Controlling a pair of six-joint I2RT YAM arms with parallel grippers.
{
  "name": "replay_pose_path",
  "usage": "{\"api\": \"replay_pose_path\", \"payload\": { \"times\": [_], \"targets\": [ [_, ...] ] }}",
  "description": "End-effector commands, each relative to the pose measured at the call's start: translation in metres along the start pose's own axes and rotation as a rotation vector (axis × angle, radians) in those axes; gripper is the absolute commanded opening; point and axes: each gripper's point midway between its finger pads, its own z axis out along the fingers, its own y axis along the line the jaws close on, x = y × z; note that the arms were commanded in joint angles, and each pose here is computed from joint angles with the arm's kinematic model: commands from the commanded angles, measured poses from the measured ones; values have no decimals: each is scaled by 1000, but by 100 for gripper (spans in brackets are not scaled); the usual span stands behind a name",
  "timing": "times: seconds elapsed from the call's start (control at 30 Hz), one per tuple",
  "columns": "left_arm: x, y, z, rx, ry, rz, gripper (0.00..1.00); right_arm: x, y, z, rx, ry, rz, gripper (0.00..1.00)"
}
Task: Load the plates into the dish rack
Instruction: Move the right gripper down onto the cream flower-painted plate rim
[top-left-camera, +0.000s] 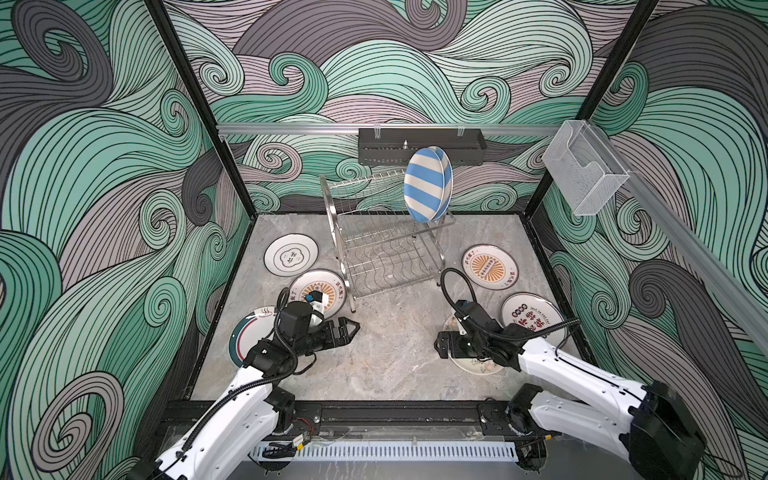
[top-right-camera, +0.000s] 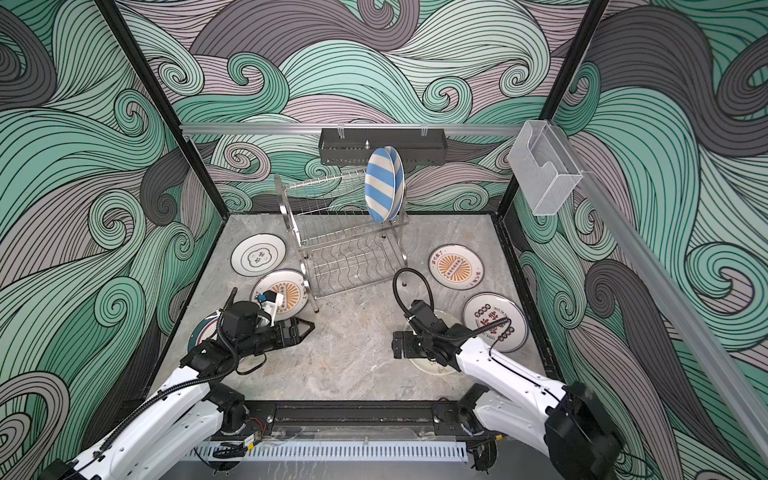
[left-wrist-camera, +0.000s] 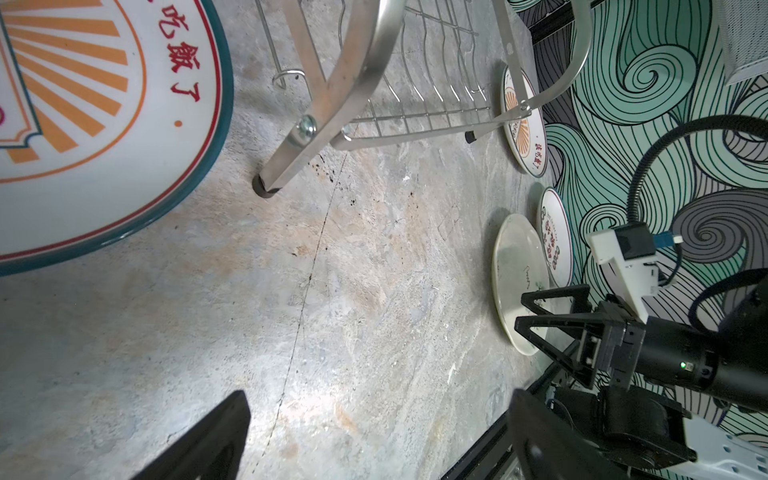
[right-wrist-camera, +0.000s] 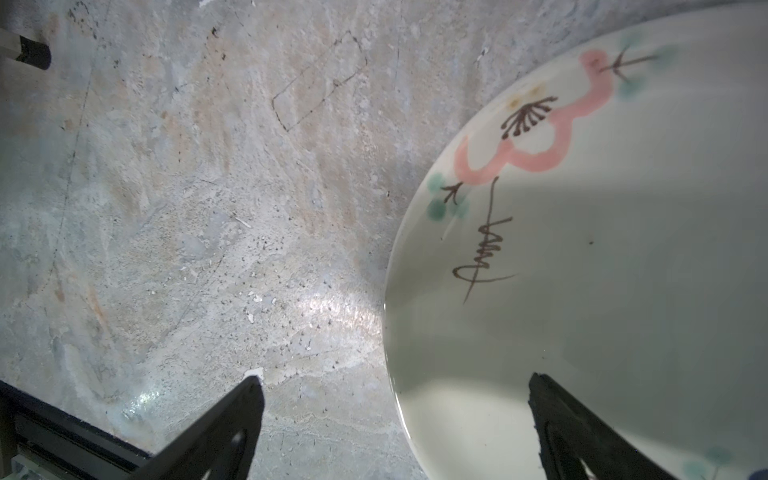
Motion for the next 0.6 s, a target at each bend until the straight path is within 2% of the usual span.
{"api": "replay_pose_path", "payload": {
  "times": [0.0, 0.57],
  "targets": [
    [-12, -12, -6, 11, -32, 36, 98, -18, 10, 0, -6, -48, -17, 99],
    [-20, -29, -31, 19, -70, 80, 99, -23, 39, 27, -17, 30, -61, 99]
  ]
}}
